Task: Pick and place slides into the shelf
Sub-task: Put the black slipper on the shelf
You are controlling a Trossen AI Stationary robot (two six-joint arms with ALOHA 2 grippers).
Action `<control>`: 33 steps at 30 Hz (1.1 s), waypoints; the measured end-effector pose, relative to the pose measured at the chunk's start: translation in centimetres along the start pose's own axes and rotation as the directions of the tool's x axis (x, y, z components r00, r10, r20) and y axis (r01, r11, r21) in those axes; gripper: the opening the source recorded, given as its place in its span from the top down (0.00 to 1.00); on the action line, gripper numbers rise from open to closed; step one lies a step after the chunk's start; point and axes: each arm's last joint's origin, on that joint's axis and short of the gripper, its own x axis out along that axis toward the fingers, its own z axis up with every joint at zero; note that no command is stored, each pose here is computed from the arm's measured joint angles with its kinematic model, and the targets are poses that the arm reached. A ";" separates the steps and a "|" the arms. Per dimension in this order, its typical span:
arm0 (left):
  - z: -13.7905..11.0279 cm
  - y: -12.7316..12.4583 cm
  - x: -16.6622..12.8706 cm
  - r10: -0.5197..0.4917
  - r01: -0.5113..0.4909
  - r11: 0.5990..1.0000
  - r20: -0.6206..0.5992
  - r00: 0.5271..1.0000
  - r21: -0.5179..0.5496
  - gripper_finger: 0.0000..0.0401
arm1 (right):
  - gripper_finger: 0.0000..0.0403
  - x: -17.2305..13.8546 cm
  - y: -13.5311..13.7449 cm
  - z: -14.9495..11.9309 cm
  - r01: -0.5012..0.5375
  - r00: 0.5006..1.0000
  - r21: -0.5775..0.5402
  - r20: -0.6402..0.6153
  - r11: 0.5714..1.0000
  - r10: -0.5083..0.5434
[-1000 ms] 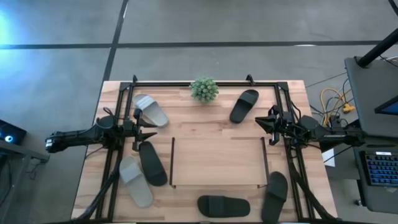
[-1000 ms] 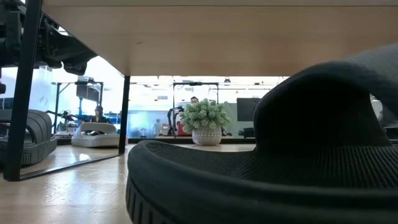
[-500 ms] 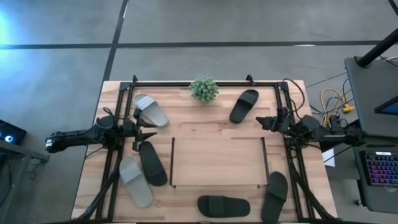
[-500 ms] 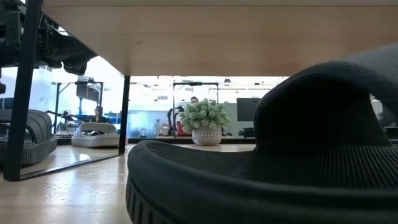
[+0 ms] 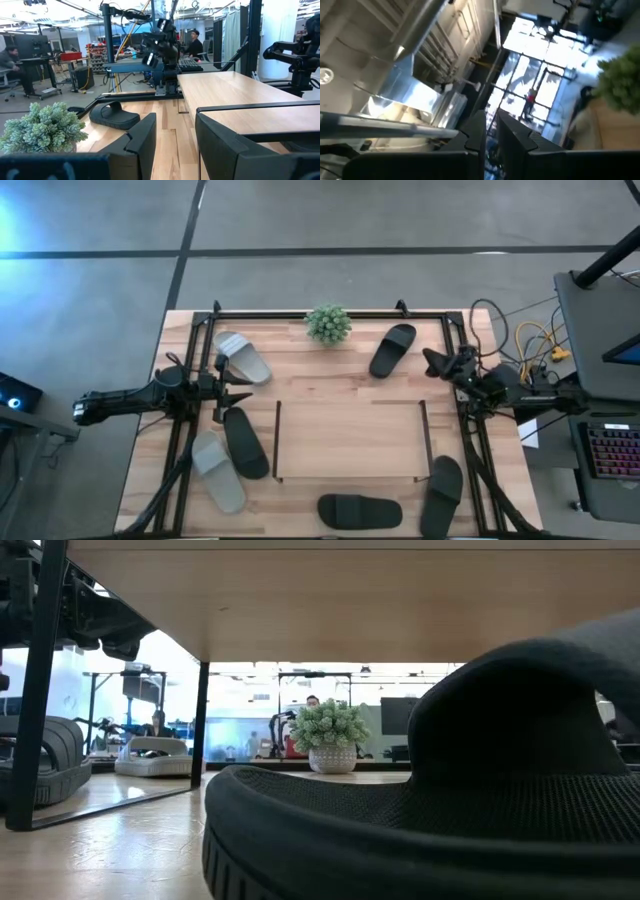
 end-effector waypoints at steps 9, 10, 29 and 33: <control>0.0 0.0 0.0 0.000 0.000 1.000 0.001 1.000 0.000 0.69 | 0.90 3.4 3.3 0.1 0.091 0.995 -0.203 0.046 0.975 -0.084; 0.0 0.0 0.0 0.000 0.000 1.000 0.001 1.000 0.000 0.69 | 0.90 4.3 4.0 0.0 0.107 0.994 -0.256 0.032 0.961 -0.103; 0.0 0.0 0.0 0.000 0.000 1.000 0.000 1.000 0.000 0.69 | 0.86 14.6 4.9 -1.4 0.468 0.226 -0.880 0.211 -0.084 -0.951; 0.0 0.0 0.0 0.000 0.000 1.000 0.000 1.000 0.000 0.69 | 0.74 16.4 3.3 -2.1 0.375 0.078 -0.899 0.273 -0.226 -0.959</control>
